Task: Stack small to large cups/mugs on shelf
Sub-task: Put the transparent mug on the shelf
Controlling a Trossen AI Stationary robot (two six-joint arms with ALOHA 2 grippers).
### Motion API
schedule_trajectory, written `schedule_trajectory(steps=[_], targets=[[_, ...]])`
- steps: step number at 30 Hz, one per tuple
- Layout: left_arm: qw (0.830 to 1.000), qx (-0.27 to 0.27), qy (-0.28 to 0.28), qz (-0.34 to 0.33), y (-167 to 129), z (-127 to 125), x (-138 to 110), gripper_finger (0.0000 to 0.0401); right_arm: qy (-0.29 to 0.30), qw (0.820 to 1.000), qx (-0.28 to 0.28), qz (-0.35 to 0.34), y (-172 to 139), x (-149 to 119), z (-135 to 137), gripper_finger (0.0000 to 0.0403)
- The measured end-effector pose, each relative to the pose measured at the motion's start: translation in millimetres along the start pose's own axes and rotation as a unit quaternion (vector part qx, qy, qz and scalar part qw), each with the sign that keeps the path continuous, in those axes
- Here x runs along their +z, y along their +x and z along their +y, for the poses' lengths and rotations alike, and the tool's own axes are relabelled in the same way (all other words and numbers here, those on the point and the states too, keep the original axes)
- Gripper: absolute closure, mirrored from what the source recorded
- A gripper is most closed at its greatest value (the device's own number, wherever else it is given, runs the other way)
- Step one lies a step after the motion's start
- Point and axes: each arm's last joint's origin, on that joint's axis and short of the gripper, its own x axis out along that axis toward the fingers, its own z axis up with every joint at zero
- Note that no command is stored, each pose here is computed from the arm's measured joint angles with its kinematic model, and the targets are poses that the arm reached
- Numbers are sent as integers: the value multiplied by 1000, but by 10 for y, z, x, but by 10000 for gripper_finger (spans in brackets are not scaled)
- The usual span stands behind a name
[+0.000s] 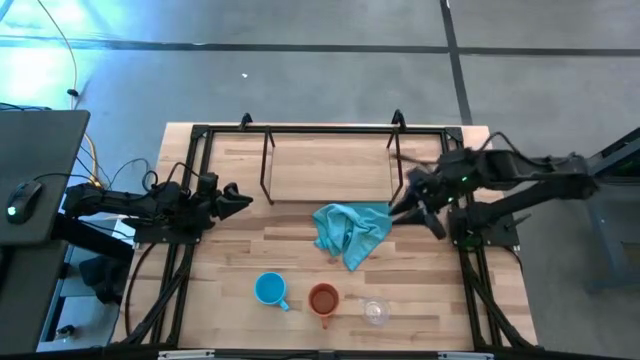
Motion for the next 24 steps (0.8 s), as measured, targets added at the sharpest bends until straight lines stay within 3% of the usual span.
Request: schedule_trajectory(steps=[4, 9, 19, 24], targets=[[1000, -8, 0, 10, 0, -3, -7, 277, 29, 995, 46, 88, 312, -81, 100, 279], [1000, -15, 3, 22, 0, -4, -16, 277, 53, 982, 30, 179, 665, -243, 134, 279], [998, -13, 2, 62, -4, 25, -67, 277, 88, 957, -16, 275, 1314, -515, 139, 279], [997, 2, 2, 75, -7, 54, -92, 277, 117, 954, -22, 276, 1581, -572, 118, 279]])
